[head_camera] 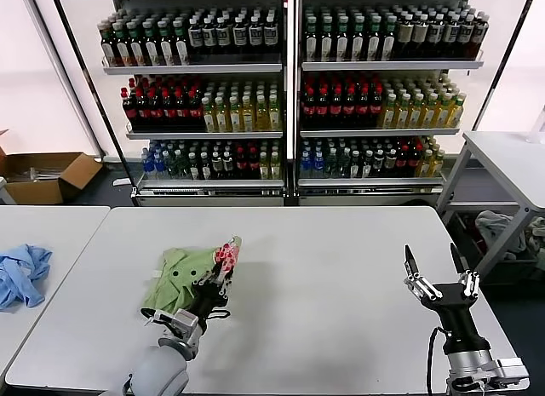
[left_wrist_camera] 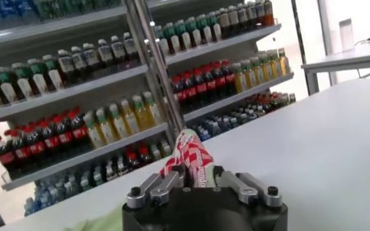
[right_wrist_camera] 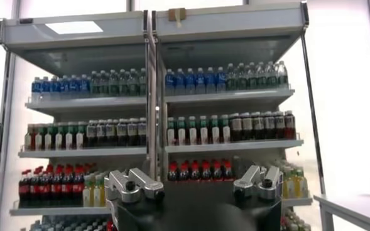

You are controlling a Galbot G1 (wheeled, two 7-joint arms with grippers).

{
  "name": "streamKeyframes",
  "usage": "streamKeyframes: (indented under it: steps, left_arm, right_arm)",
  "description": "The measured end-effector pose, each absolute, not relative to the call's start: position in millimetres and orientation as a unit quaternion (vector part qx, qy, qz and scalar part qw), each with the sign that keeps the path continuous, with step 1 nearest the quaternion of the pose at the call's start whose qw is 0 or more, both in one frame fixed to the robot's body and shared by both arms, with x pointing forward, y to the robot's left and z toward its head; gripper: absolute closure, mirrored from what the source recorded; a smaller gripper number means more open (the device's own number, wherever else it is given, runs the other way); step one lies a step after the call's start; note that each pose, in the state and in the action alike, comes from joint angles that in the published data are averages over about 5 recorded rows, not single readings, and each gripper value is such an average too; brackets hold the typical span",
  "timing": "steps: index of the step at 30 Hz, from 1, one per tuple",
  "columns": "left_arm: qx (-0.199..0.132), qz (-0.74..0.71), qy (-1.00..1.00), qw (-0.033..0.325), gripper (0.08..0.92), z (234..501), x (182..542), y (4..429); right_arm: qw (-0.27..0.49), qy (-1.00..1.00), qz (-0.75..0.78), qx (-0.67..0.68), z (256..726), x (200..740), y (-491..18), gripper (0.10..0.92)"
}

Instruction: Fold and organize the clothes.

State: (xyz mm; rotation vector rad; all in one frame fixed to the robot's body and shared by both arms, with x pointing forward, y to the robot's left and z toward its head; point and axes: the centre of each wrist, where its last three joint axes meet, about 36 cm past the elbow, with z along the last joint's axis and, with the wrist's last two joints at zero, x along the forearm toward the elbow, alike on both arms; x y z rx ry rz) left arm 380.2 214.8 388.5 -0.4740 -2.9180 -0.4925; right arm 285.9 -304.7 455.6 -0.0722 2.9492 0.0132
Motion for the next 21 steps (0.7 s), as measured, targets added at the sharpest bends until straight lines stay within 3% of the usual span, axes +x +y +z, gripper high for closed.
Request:
streamKeyframes:
  steps: [15, 21]
  left_arm:
    - [-0.122, -0.169, -0.978, 0.0, 0.232, 466.8, 360.9, 200.0]
    - [-0.103, -0.156, -0.982, -0.02, 0.178, 481.6, 345.1, 216.0]
  right_arm:
    - [-0.005, 0.997, 0.036, -0.074, 460.0, 327.3, -272.7, 0.2]
    - [-0.075, 0.986, 0.064, -0.136, 462.6, 358.2, -233.7, 0.2]
